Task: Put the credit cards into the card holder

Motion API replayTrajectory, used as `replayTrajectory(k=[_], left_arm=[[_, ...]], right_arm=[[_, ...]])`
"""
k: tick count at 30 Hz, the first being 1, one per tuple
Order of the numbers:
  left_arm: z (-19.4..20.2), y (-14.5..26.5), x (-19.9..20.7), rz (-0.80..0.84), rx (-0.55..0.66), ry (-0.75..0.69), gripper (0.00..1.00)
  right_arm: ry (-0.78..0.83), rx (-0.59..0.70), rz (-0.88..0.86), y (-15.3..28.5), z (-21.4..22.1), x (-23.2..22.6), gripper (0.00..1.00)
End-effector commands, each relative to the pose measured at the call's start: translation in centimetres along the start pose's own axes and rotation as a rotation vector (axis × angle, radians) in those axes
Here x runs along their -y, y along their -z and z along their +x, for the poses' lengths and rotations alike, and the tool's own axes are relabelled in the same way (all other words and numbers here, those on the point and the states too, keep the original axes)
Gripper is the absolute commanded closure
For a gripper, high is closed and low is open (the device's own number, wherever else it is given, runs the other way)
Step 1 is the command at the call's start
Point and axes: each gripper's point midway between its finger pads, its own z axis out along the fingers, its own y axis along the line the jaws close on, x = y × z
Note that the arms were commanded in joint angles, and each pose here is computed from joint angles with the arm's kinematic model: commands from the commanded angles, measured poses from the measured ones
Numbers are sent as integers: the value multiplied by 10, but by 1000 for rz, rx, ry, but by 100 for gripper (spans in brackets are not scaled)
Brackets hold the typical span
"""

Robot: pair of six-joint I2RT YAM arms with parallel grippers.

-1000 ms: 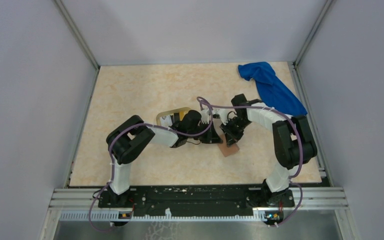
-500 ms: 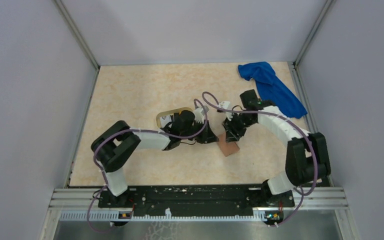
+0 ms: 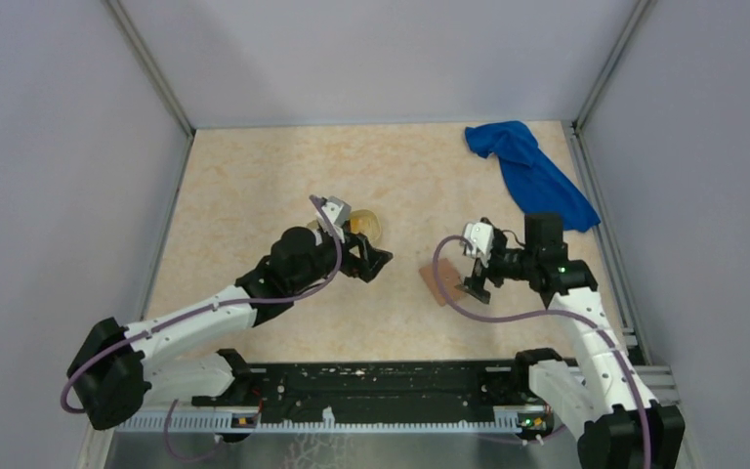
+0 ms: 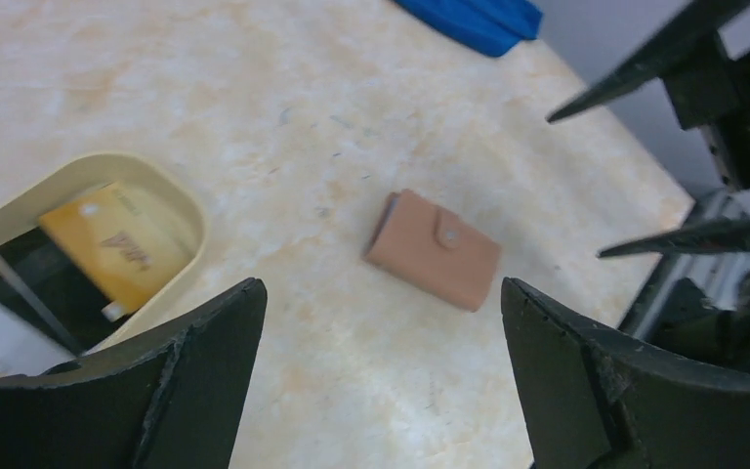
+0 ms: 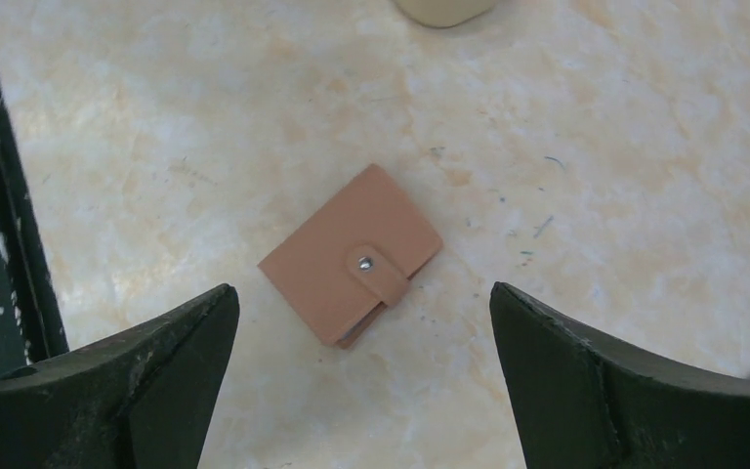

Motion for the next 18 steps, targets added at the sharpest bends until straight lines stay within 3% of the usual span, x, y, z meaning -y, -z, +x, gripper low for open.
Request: replayTrajectory(k=[1,5,18], left_arm=[[29,28,-57,-275,-113,-106,5],[33,51,-92,-476,-132,-85,6],[55,79,-150,-516,-74,269,5]], right_arm=[[302,75,-213,-5,18,-48,1],[407,33,-313,-14,42,-66,2],[539,-77,-376,-50,66,-74,2]])
